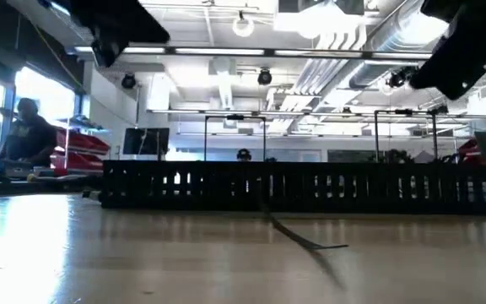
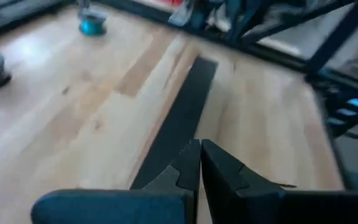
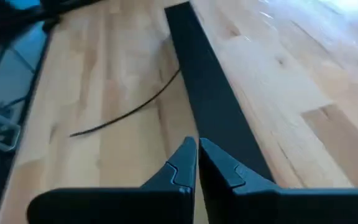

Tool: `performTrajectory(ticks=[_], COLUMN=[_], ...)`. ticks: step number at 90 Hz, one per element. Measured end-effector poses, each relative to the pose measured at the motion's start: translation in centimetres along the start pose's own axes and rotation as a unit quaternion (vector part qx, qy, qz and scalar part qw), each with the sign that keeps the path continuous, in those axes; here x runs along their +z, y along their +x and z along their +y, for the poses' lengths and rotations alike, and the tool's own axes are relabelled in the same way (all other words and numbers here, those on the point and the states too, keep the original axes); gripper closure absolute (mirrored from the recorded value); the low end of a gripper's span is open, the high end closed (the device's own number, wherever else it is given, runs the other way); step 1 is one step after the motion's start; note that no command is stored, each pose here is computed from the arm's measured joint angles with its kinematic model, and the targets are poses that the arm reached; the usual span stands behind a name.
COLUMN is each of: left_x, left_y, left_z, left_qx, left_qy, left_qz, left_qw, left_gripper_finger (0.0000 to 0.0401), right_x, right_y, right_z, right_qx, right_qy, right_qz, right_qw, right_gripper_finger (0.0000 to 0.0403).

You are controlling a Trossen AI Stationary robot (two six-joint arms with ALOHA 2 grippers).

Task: Ziptie cables
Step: Return to Home Position

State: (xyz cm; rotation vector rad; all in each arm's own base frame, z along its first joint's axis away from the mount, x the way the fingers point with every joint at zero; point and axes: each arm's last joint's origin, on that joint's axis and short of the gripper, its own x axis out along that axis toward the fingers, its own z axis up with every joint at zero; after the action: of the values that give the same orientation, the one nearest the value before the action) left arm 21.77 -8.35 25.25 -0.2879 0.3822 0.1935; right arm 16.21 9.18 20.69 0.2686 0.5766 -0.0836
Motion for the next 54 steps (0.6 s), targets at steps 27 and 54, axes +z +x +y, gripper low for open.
performTrajectory(ticks=[27, 54], left_x=[-1.8, -5.3], left_y=[-3.1, -3.0], left_z=[4.6, 9.3], left_qx=[-0.003, -0.048], left_qy=[-0.066, -0.096], left_qz=[-0.052, -0.153], left_qw=[0.996, 0.982], left_gripper_finger=[0.0401, 0.0401], right_x=[-1.1, -2.6], right_y=[-4.4, -5.1], right_z=[-4.8, -8.4], right_qx=[0.088, 0.151], right_qy=[0.032, 0.056], right_qz=[-0.073, -0.2], right_qw=[0.993, 0.967], right_gripper_finger=[0.0403, 0.0403])
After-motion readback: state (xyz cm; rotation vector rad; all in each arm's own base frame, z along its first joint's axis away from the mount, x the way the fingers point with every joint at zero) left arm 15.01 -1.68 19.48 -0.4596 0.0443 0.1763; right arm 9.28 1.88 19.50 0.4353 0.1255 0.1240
